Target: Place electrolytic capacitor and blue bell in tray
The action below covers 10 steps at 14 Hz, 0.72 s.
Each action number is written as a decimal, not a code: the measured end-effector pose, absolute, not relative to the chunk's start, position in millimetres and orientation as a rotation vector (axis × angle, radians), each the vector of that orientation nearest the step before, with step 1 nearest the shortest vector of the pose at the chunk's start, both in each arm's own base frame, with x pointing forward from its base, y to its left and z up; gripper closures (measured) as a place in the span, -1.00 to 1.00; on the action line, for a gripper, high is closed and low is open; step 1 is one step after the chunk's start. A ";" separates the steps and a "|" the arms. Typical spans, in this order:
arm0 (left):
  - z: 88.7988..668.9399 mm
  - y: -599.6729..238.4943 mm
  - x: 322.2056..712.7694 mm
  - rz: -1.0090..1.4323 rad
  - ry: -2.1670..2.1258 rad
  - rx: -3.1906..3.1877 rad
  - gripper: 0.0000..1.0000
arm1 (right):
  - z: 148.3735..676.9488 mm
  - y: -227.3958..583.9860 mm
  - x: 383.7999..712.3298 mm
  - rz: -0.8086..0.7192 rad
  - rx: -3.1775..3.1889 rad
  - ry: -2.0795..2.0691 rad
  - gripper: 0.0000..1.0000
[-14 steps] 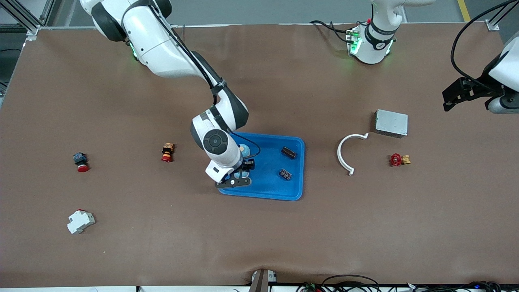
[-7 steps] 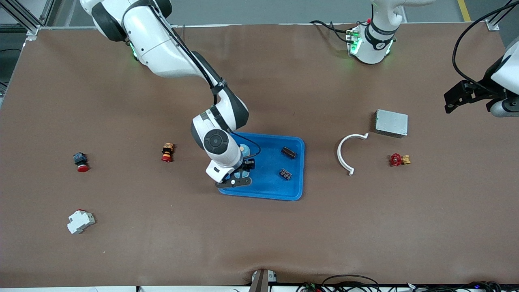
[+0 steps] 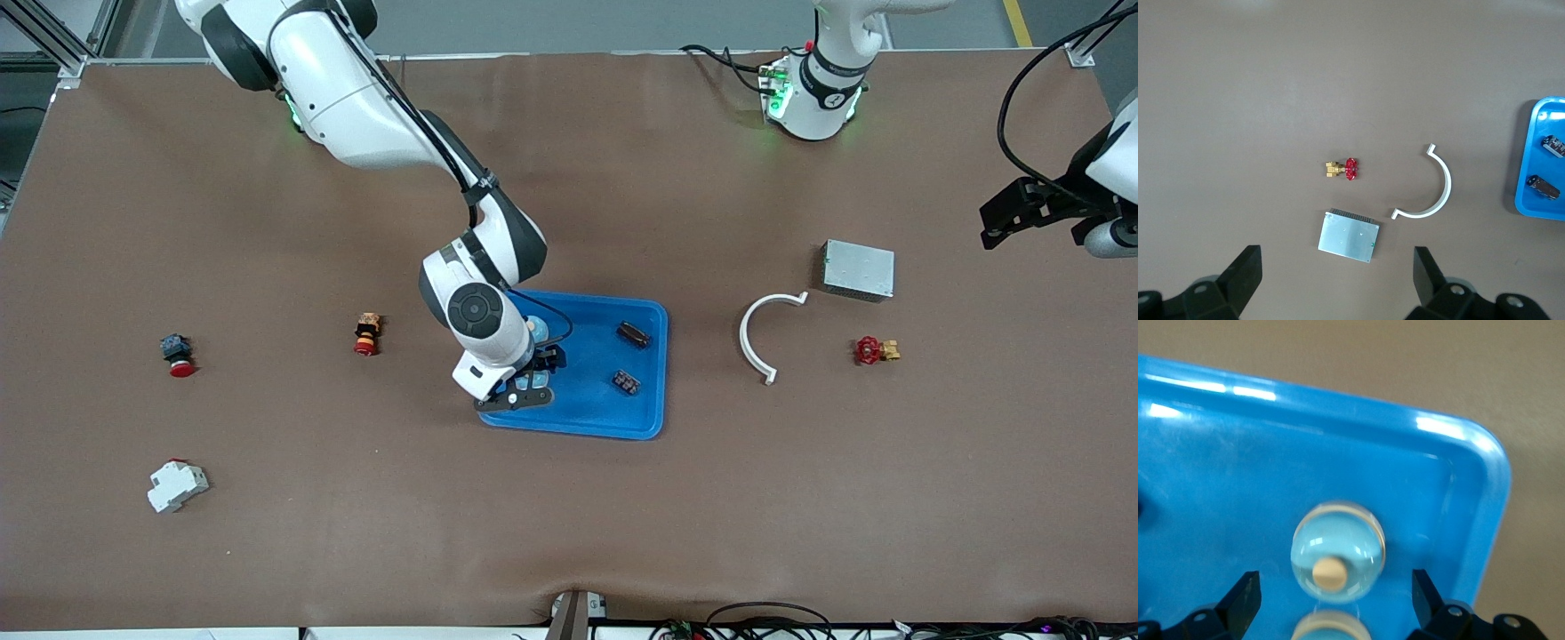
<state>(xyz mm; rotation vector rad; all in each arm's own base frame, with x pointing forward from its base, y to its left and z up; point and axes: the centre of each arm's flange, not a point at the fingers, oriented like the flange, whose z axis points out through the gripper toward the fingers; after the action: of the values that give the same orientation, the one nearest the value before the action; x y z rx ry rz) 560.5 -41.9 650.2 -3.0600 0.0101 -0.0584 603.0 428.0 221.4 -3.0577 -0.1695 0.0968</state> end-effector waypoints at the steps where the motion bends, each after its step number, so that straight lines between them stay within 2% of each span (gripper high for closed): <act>1: 650.0 -41.9 560.6 -0.058 0.010 -3.060 -1.00 | 236.6 427.8 600.9 0.139 -3.067 -0.177 -1.00; 5: 647.5 -42.4 561.8 -0.050 0.011 -3.060 -1.00 | 335.9 417.3 581.3 0.293 -3.095 -0.211 -1.00; 8: 648.1 -42.8 561.9 -0.052 0.012 -3.060 -1.00 | 406.6 397.2 557.3 0.279 -3.088 -0.213 -1.00; 10: 649.0 -42.8 561.8 -0.055 0.012 -3.060 -1.00 | 430.8 378.9 535.3 0.284 -3.088 -0.207 -1.00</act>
<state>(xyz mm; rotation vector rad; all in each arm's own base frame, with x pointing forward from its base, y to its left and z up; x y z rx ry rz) 561.8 -42.8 649.0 -3.0603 0.0123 -0.0550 535.3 378.9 430.8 -3.0883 -0.2074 0.2836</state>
